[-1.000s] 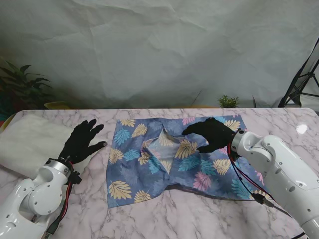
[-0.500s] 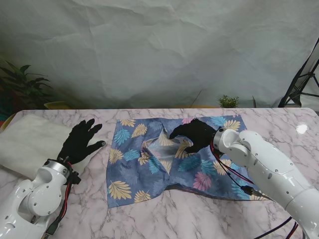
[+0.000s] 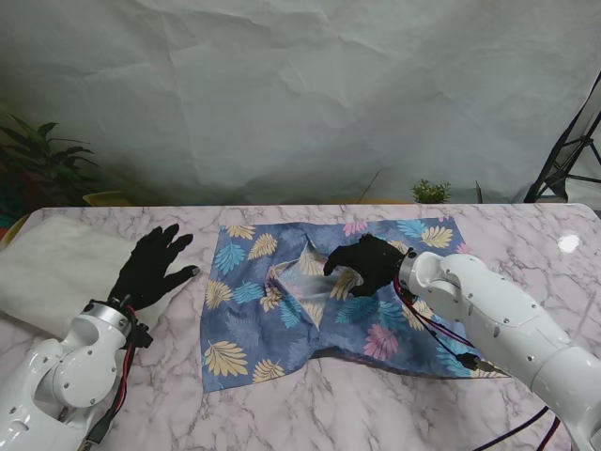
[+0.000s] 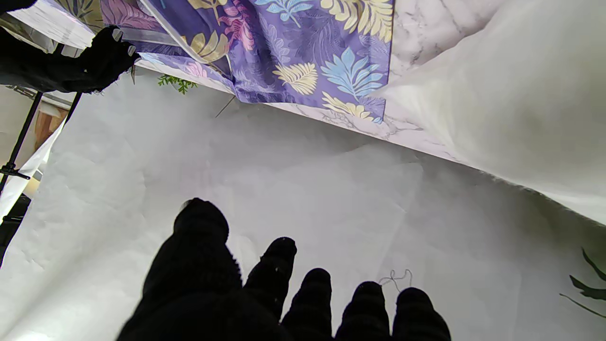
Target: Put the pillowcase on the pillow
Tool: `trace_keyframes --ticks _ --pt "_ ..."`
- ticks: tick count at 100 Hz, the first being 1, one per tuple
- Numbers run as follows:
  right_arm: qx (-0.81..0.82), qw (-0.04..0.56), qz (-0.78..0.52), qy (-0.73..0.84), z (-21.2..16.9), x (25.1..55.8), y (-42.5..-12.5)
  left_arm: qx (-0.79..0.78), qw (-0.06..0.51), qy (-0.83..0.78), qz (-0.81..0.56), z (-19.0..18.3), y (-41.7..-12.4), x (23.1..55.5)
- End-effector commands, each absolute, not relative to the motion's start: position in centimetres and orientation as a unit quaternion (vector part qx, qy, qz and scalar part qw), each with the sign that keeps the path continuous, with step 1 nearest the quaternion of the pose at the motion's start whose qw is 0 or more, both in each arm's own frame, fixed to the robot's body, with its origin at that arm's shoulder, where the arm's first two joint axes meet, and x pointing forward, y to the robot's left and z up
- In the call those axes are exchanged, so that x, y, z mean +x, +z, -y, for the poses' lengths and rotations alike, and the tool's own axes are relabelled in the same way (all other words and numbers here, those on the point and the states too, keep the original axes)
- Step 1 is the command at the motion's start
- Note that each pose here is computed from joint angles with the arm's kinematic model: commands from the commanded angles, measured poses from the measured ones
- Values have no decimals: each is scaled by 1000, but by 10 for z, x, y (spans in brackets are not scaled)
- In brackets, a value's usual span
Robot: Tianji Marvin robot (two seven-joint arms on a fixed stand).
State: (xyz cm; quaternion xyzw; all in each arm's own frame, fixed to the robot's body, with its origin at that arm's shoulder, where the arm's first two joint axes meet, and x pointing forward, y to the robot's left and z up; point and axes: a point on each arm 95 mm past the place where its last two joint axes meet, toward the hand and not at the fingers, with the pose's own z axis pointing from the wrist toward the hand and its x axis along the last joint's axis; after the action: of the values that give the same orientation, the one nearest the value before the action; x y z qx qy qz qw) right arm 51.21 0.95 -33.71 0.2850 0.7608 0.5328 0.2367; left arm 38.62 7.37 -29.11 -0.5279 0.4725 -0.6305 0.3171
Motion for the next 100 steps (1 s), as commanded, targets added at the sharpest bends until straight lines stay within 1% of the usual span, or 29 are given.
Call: trace_keyframes --ticks 1,48,79,100 --pt "295 246 -758 527 -2 514 -339 -529 311 -628 -478 -71 -292 386" --pt "314 297 -719 544 3 512 -339 -529 309 -629 -479 -70 -293 387" --pt "321 275 -736 529 0 508 -351 -529 309 -629 -477 -70 -293 386" --pt "312 264 -740 534 -6 510 -357 -530 309 -629 -477 -69 -293 386"
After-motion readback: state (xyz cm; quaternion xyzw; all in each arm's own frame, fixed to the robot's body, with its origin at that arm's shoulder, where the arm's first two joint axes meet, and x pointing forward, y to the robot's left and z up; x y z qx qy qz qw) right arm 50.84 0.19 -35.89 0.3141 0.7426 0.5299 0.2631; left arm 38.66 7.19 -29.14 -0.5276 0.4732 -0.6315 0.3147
